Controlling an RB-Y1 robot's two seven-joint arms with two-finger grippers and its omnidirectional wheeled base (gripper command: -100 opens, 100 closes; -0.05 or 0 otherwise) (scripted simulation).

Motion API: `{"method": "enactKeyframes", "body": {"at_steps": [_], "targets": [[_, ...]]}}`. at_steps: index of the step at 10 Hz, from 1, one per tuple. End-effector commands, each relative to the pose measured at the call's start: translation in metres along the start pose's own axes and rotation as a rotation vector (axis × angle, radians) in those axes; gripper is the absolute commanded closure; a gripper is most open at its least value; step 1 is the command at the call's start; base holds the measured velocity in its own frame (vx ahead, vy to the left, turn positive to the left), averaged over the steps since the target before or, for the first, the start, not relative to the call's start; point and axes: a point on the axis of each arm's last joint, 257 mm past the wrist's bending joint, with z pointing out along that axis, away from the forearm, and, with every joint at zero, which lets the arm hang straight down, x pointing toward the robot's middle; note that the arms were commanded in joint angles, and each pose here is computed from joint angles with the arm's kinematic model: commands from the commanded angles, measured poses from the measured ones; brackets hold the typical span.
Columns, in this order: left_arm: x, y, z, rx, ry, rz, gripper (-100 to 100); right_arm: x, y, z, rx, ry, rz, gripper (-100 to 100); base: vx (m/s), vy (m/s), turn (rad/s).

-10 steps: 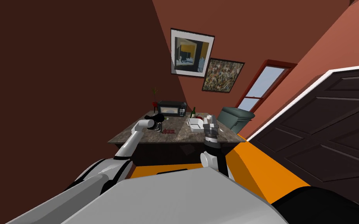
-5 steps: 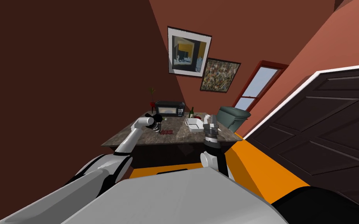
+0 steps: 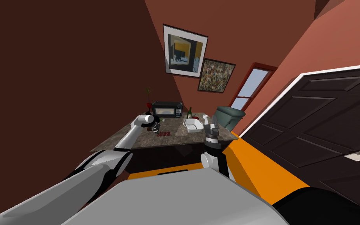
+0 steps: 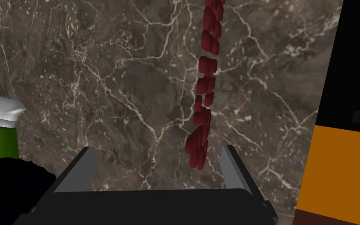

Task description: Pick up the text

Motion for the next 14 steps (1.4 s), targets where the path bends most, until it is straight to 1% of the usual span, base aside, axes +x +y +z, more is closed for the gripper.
{"method": "enactKeyframes", "body": {"at_steps": [1,2,3,4,5,6,7,8,9,10,11,12,14], "targets": [[-0.006,0.006,-0.004,-0.031,-0.019,-0.002,-100,0.0,0.0,0.0,0.0,0.0,0.0,0,0.024,-0.03,0.006],[-0.014,0.006,-0.009,-0.054,-0.047,-0.006,-100,0.0,0.0,0.0,0.0,0.0,0.0,0,0.018,-0.041,-0.097],[-0.015,0.01,-0.009,-0.067,-0.051,-0.006,-100,0.0,0.0,0.0,0.0,0.0,0.0,0,0.014,-0.036,-0.062],[-0.023,0.012,-0.015,-0.094,-0.079,-0.011,-100,0.0,0.0,0.0,0.0,0.0,0.0,0,0.021,-0.04,-0.092],[-0.024,0.014,-0.016,-0.102,-0.081,-0.012,-100,0.0,0.0,0.0,0.0,0.0,0.0,0,0.025,-0.031,-0.043],[-0.032,0.017,-0.021,-0.131,-0.109,-0.018,-100,0.0,0.0,0.0,0.0,0.0,0.0,0,0.028,-0.033,-0.083],[-0.033,0.018,-0.022,-0.136,-0.11,-0.018,-100,0.0,0.0,0.0,0.0,0.0,0.0,0,0.023,-0.027,-0.042],[-0.041,0.022,-0.028,-0.169,-0.138,-0.025,-100,0.0,0.0,0.0,0.0,0.0,0.0,0,0.028,-0.036,-0.084],[-0.048,0.024,-0.033,-0.188,-0.159,-0.031,-100,0.0,0.0,0.0,0.0,0.0,0.0,0,0.033,-0.044,-0.118],[-0.049,0.028,-0.034,-0.204,-0.165,-0.032,-100,0.0,0.0,0.0,0.0,0.0,0.0,0,0.026,-0.029,-0.039],[-0.055,0.032,-0.04,-0.23,-0.186,-0.039,-100,0.0,0.0,0.0,0.0,0.0,0.0,0,0.02,-0.029,-0.061],[-0.056,0.034,-0.04,-0.239,-0.189,-0.039,-100,0.0,0.0,0.0,0.0,0.0,0.0,0,0.017,-0.023,-0.027],[-0.066,0.044,-0.05,-0.292,-0.225,-0.051,-100,0.0,0.0,0.0,0.0,0.0,0.0,0,0.019,-0.026,-0.059]]}}
